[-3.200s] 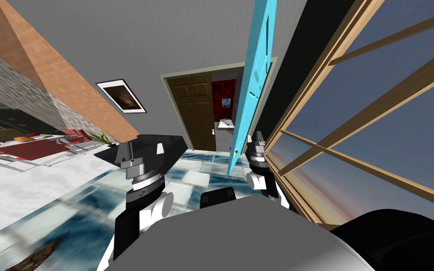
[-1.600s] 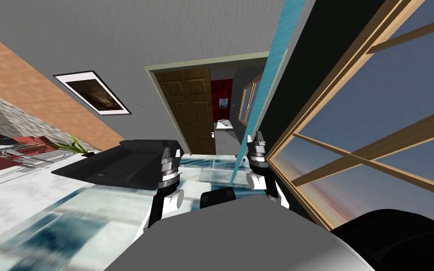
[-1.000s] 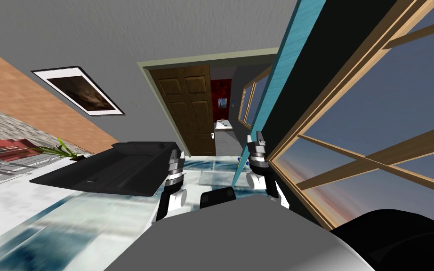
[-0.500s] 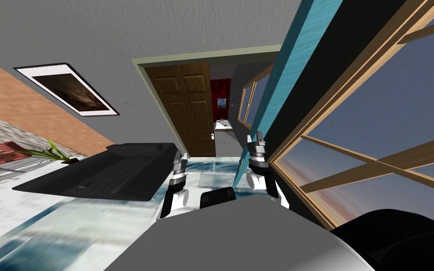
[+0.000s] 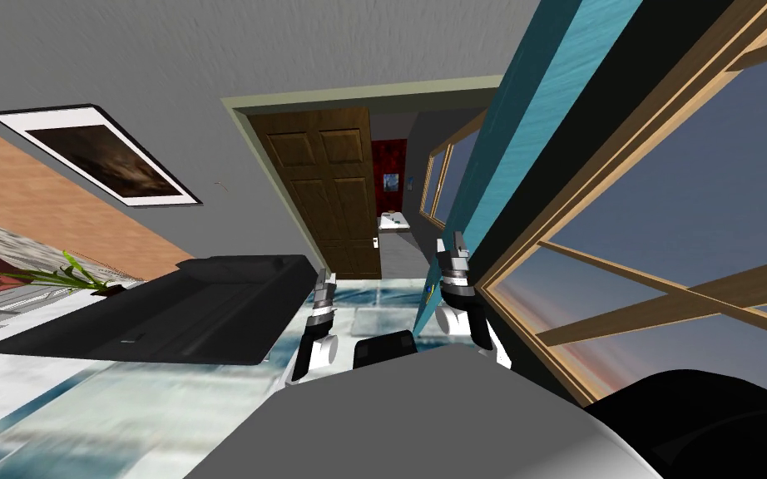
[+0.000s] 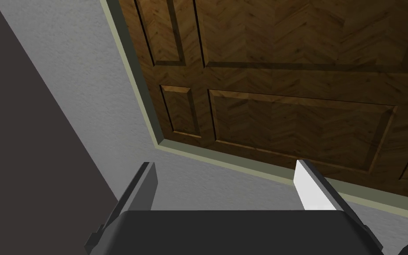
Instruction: Pull the door open
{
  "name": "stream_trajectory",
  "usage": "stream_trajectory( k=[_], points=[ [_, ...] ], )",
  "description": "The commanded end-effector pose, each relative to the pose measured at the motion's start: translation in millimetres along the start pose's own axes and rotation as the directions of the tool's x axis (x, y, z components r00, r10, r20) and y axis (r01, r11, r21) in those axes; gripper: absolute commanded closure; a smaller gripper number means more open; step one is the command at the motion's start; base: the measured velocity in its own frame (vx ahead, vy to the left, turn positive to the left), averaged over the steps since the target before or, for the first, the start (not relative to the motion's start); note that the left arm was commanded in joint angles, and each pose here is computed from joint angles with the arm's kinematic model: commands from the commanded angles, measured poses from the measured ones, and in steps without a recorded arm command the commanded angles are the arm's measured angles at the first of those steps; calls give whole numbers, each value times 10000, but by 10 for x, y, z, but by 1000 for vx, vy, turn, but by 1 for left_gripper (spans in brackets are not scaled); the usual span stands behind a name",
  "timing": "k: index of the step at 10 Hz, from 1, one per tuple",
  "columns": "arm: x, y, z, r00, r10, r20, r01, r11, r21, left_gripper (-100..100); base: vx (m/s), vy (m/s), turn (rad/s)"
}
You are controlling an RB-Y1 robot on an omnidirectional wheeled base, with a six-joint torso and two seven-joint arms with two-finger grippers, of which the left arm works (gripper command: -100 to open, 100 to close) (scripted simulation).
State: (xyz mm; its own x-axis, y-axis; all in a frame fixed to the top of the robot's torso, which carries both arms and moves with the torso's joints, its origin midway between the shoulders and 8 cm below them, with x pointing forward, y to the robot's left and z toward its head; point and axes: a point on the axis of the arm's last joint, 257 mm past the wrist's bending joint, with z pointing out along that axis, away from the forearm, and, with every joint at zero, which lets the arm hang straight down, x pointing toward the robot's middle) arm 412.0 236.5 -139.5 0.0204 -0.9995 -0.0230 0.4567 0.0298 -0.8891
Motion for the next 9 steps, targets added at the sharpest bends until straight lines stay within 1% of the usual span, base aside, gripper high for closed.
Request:
stream_trajectory(
  k=[1, 5, 9],
  points=[
    [30, 99, -25, 10000, -21, -55, 20, 9998, -174, -100, 71, 18, -28],
    [125, 340, -97, 9998, -62, -204, 49, 9981, -613, -100, 69, 19, -26],
    [227, 572, -180, 9993, -114, -347, 78, 9945, -1045, -100, 78, 18, -25]
  ],
)
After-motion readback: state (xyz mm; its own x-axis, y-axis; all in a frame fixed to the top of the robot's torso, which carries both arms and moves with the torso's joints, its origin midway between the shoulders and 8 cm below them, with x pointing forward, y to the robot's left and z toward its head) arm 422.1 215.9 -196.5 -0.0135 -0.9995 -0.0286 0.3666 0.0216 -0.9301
